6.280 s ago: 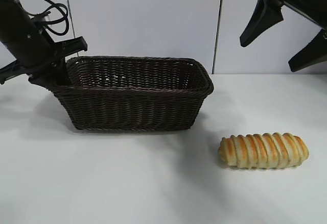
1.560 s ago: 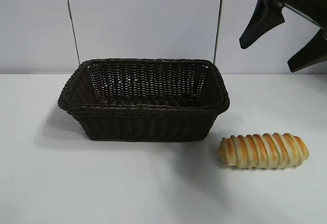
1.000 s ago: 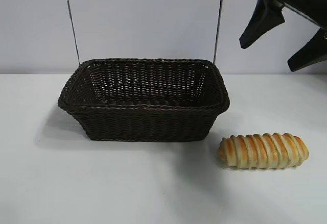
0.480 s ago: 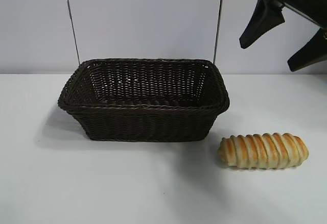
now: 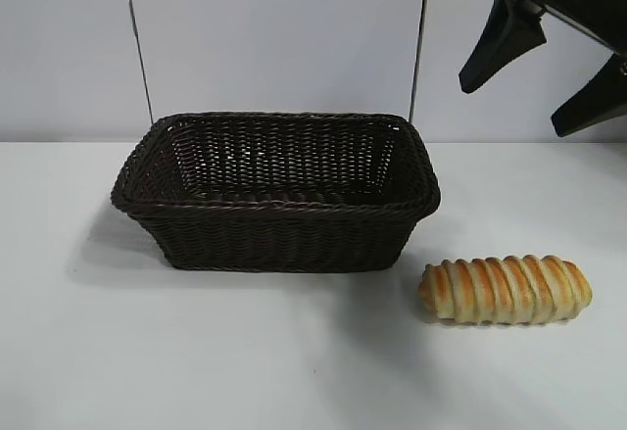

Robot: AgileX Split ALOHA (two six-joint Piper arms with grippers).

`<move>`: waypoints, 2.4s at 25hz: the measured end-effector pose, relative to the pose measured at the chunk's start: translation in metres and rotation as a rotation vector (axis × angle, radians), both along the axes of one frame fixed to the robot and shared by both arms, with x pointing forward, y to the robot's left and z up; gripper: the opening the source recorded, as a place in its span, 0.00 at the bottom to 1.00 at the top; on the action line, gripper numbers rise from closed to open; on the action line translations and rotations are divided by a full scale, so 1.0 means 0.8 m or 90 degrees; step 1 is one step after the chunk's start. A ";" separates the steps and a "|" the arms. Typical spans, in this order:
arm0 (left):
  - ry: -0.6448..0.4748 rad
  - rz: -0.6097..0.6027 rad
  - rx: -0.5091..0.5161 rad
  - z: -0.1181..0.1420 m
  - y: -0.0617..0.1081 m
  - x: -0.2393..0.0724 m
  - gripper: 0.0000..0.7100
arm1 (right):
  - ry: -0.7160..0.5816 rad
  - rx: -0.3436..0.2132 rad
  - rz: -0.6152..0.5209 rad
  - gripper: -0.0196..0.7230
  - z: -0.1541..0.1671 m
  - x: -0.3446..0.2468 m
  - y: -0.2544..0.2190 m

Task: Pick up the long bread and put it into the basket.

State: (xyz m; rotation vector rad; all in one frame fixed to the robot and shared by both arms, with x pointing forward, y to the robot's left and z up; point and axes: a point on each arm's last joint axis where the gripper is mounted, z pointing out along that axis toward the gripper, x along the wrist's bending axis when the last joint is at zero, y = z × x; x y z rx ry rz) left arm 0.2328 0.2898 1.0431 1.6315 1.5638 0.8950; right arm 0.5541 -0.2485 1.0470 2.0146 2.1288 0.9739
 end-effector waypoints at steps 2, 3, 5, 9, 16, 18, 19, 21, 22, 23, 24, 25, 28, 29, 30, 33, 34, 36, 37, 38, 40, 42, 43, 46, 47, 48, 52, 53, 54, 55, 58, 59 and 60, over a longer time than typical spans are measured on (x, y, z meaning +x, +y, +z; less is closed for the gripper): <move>-0.005 0.000 0.001 0.000 0.000 -0.002 0.97 | -0.002 0.000 0.003 0.96 0.003 0.001 0.000; -0.005 0.000 0.001 0.000 0.000 -0.002 0.97 | -0.008 0.000 0.007 0.96 0.007 0.002 0.001; -0.005 0.000 0.001 0.000 0.000 -0.002 0.97 | -0.027 -0.003 0.023 0.96 0.021 0.006 0.002; -0.005 0.000 0.001 0.000 0.000 -0.002 0.97 | -0.079 -0.010 0.042 0.96 0.063 0.011 0.003; -0.005 0.000 0.001 0.000 0.000 -0.002 0.97 | -0.101 -0.080 0.091 0.96 0.128 -0.005 -0.004; -0.005 0.000 0.001 0.000 0.000 -0.002 0.97 | -0.104 -0.138 0.138 0.96 0.134 -0.013 -0.009; -0.005 0.000 0.001 0.000 0.000 -0.002 0.97 | -0.107 -0.169 0.171 0.96 0.135 -0.017 -0.011; -0.005 0.000 0.001 0.000 0.000 -0.002 0.97 | -0.097 -0.211 0.246 0.96 0.132 -0.024 -0.013; -0.005 0.000 0.001 0.000 0.000 -0.002 0.97 | -0.093 -0.221 0.271 0.96 0.131 -0.026 -0.013; -0.005 0.000 0.001 0.000 0.000 -0.002 0.97 | -0.095 -0.233 0.294 0.96 0.130 -0.027 -0.013; -0.005 0.000 0.001 0.000 0.000 -0.002 0.97 | -0.098 -0.244 0.315 0.96 0.130 -0.028 -0.014; -0.005 0.000 0.001 0.000 0.000 -0.002 0.97 | -0.102 -0.255 0.331 0.96 0.130 -0.028 -0.014; -0.005 0.000 0.001 0.000 0.000 -0.002 0.97 | -0.108 -0.308 0.366 0.96 0.128 -0.028 -0.020; -0.005 0.000 0.001 0.000 0.000 -0.002 0.97 | -0.108 -0.321 0.372 0.96 0.128 -0.027 -0.022; -0.005 0.000 0.001 0.000 0.000 -0.002 0.97 | -0.107 -0.333 0.376 0.96 0.127 -0.027 -0.024; -0.005 0.000 0.001 0.000 0.000 -0.002 0.97 | -0.105 -0.337 0.374 0.96 0.127 -0.027 -0.024; -0.005 0.000 0.001 0.000 0.000 -0.002 0.97 | -0.105 -0.337 0.374 0.96 0.127 -0.027 -0.024; -0.005 -0.003 0.001 0.000 0.000 -0.002 0.97 | -0.100 -0.338 0.384 0.94 0.123 -0.028 -0.024; -0.005 -0.004 0.001 0.000 0.000 -0.002 0.97 | -0.095 -0.341 0.396 0.94 0.118 -0.029 -0.024; -0.005 -0.004 0.001 0.000 0.000 -0.002 0.97 | -0.090 -0.343 0.409 0.93 0.113 -0.029 -0.025; -0.005 -0.004 0.001 0.000 0.000 -0.002 0.97 | -0.070 -0.342 0.431 0.93 0.098 -0.032 -0.025; -0.005 -0.004 0.001 0.000 0.000 -0.002 0.97 | -0.054 -0.340 0.447 0.93 0.082 -0.034 -0.025; -0.005 -0.004 0.001 0.000 0.000 -0.002 0.97 | -0.049 -0.340 0.451 0.93 0.073 -0.035 -0.025; -0.005 -0.004 0.001 0.000 0.000 -0.002 0.97 | -0.042 -0.341 0.464 0.93 0.050 -0.037 -0.025; -0.005 -0.004 0.001 0.000 0.000 -0.002 0.97 | -0.040 -0.340 0.468 0.93 0.042 -0.038 -0.025; -0.005 -0.004 0.001 0.000 0.000 -0.002 0.97 | -0.043 -0.339 0.472 0.93 0.033 -0.038 -0.025; -0.005 -0.004 0.001 0.000 0.000 -0.002 0.97 | -0.047 -0.328 0.484 0.93 0.004 -0.041 -0.022; -0.005 -0.004 0.001 0.000 0.000 -0.002 0.97 | -0.042 -0.324 0.484 0.93 -0.003 -0.041 -0.022; -0.005 -0.005 0.001 0.000 0.000 -0.002 0.97 | -0.038 -0.322 0.485 0.93 -0.008 -0.040 -0.022; -0.005 -0.007 0.001 0.000 0.000 -0.002 0.97 | -0.035 -0.319 0.485 0.93 -0.012 -0.039 -0.022; -0.005 -0.016 0.001 0.000 0.000 -0.002 0.97 | -0.030 -0.316 0.486 0.93 -0.022 -0.032 -0.021; -0.005 -0.017 0.001 0.000 0.000 -0.002 0.97 | -0.025 -0.311 0.486 0.93 -0.027 -0.029 -0.021; -0.005 -0.018 0.001 0.000 0.000 -0.002 0.97 | -0.020 -0.306 0.488 0.93 -0.032 -0.026 -0.020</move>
